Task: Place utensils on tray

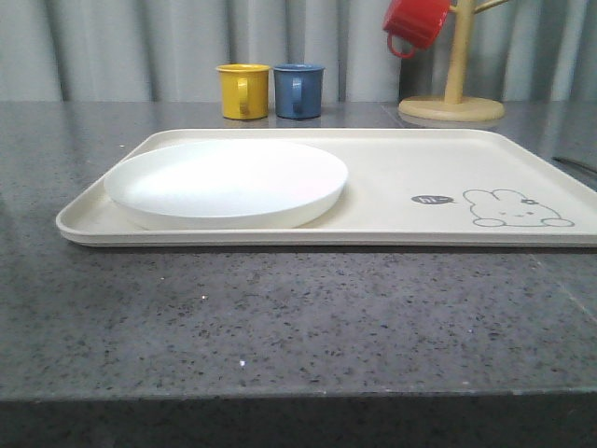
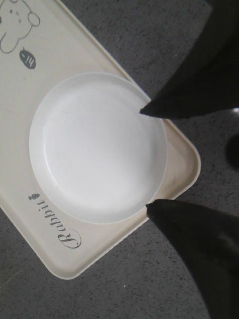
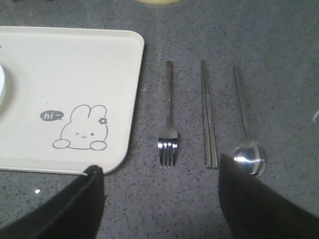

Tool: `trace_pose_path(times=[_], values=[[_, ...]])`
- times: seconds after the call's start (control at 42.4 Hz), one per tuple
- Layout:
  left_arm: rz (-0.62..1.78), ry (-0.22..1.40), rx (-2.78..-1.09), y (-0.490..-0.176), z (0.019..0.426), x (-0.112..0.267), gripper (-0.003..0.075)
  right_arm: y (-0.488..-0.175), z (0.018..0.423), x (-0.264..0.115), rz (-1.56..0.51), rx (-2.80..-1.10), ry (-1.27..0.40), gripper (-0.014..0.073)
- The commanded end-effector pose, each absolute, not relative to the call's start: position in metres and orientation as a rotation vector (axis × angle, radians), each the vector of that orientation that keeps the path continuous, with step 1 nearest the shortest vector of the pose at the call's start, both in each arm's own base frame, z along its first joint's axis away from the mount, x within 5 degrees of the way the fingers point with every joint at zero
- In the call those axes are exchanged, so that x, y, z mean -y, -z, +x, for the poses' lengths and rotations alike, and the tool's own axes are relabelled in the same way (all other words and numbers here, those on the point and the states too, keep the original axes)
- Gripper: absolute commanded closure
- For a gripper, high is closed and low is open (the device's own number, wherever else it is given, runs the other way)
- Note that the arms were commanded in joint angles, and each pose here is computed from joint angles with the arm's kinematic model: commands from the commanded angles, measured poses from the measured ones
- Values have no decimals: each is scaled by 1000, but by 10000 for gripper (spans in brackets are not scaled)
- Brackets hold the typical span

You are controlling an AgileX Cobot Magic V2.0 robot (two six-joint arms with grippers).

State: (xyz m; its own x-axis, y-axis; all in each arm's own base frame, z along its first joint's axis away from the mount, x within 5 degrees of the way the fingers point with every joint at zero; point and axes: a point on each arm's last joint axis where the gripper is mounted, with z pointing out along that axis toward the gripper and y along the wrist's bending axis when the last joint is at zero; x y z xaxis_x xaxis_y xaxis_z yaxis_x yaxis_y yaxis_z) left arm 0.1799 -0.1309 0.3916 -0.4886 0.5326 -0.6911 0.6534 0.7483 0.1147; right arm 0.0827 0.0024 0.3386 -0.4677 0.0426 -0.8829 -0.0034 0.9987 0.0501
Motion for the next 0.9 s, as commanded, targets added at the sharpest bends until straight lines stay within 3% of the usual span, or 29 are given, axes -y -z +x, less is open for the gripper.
trace_pose_path(times=[0.0, 0.306, 0.566, 0.872], values=[[825, 260, -2088, -407, 155, 118, 352, -353, 86, -2, 15, -1973, -34, 78], [790, 299, -1998, -392, 106, 80, 352, -354, 87, -2, 15, -1958, -35, 78], [784, 302, -1983, -388, 97, 73, 352, -353, 90, -1, 12, -1984, -25, 78], [782, 304, -1979, -388, 97, 73, 352, -345, 142, 0, 3, -2320, 20, 79]])
